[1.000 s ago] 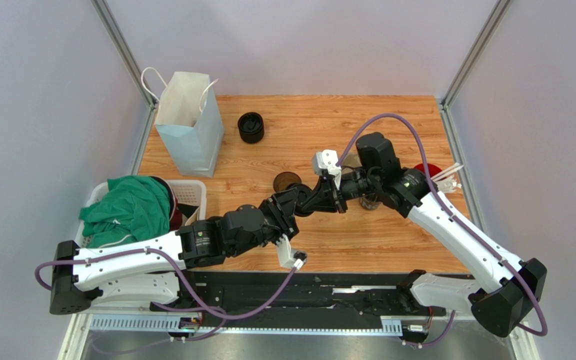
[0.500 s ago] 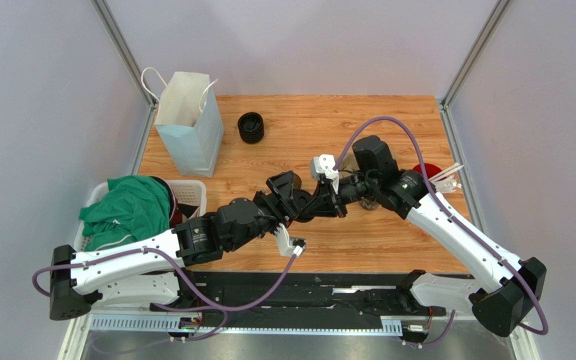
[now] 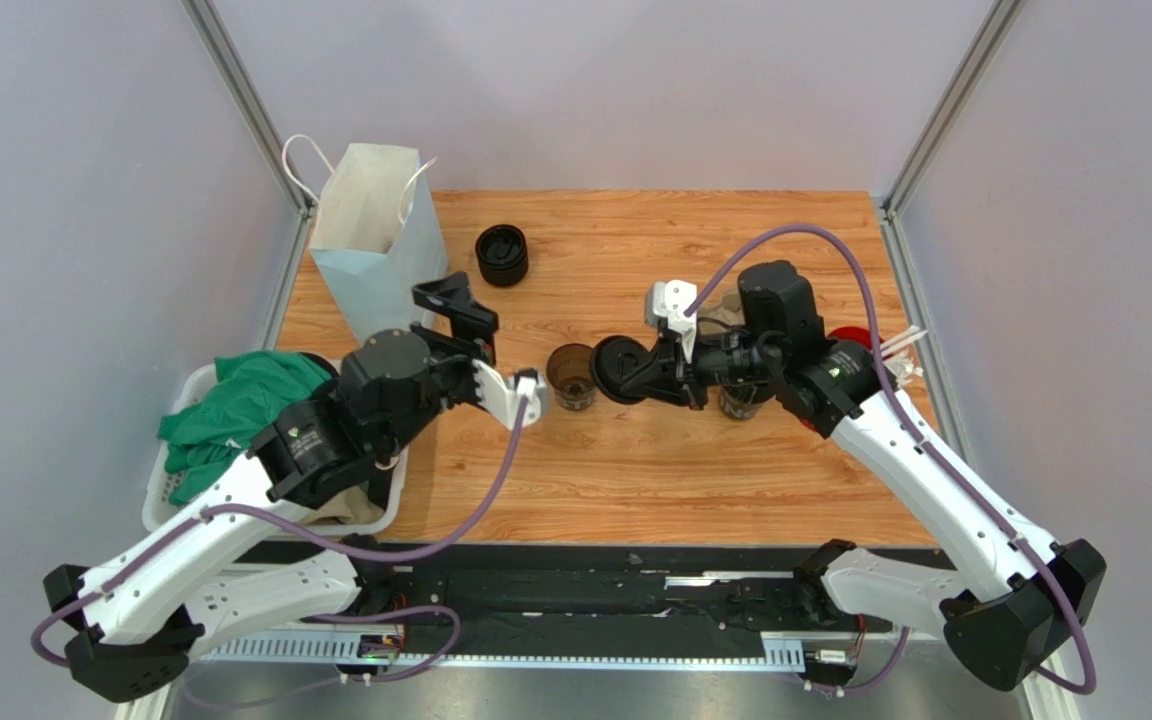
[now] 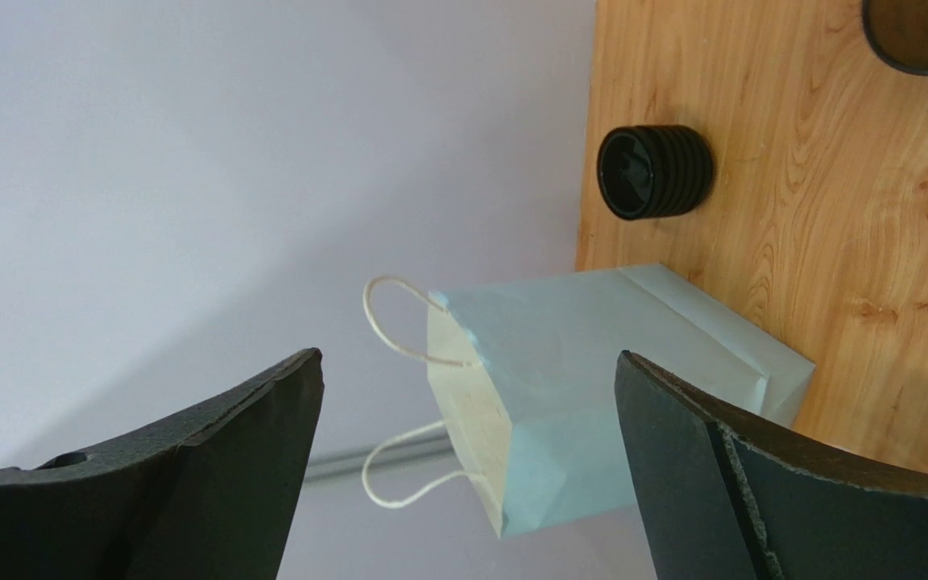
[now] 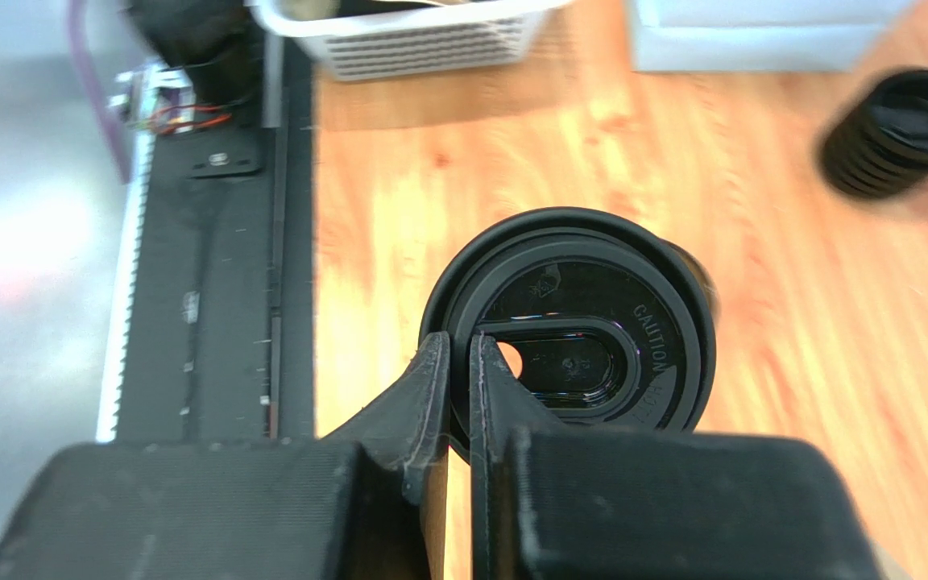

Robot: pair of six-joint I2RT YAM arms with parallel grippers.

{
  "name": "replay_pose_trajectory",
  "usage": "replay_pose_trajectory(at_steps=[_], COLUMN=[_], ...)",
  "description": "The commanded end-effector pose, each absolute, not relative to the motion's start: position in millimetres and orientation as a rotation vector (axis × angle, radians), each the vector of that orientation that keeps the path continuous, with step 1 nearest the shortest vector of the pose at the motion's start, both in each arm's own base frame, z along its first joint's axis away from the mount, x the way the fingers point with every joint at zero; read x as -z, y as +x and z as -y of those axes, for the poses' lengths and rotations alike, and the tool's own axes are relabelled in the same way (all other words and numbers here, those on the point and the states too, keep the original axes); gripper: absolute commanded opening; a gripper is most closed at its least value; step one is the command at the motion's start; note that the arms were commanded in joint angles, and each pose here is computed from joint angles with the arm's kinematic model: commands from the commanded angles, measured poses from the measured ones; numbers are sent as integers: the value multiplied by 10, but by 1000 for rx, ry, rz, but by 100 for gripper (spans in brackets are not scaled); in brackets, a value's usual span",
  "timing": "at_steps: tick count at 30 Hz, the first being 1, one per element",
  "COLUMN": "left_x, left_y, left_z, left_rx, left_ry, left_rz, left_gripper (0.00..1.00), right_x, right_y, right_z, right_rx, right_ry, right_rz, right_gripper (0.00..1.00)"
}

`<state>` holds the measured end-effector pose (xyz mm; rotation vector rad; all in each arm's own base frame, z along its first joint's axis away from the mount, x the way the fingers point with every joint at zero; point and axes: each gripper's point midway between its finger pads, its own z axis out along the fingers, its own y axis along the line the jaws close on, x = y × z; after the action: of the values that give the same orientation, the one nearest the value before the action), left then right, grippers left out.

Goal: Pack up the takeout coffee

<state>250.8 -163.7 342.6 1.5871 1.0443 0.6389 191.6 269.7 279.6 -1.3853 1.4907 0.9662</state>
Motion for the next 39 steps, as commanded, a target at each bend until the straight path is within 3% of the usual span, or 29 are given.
replay_pose_trajectory(at_steps=[1, 6, 10, 19, 27, 39], left_x=[-3667, -3832, -3947, -4125, -4167, -3409], left_y=[2470, 2606, 2595, 2478, 2182, 2728], left_z=[1420, 1236, 1308, 1682, 2004, 2000], left_rx=[-455, -420, -312, 47, 377, 479], left_ry=[1347, 1242, 1166, 1045, 1052, 895], left_rz=[-1302, -1608, -1688, -1710, -1506, -1648], left_gripper=[99, 99, 99, 99, 99, 99], right_x=[-3080, -3023, -2985, -2984, -2932, -2867], right_y=[2235, 2465, 2488, 2528, 2486, 2527], right_z=[-2534, -2399, -2422, -2382, -2316, -2325], right_rx=[-842, -784, -805, -763, -729, -729], right_ry=[-1253, -1203, -1194, -1181, -1175, -1178], right_rz=[-1484, -1562, -1589, -1597, -1573, -1578], right_gripper=[0, 0, 0, 0, 0, 0])
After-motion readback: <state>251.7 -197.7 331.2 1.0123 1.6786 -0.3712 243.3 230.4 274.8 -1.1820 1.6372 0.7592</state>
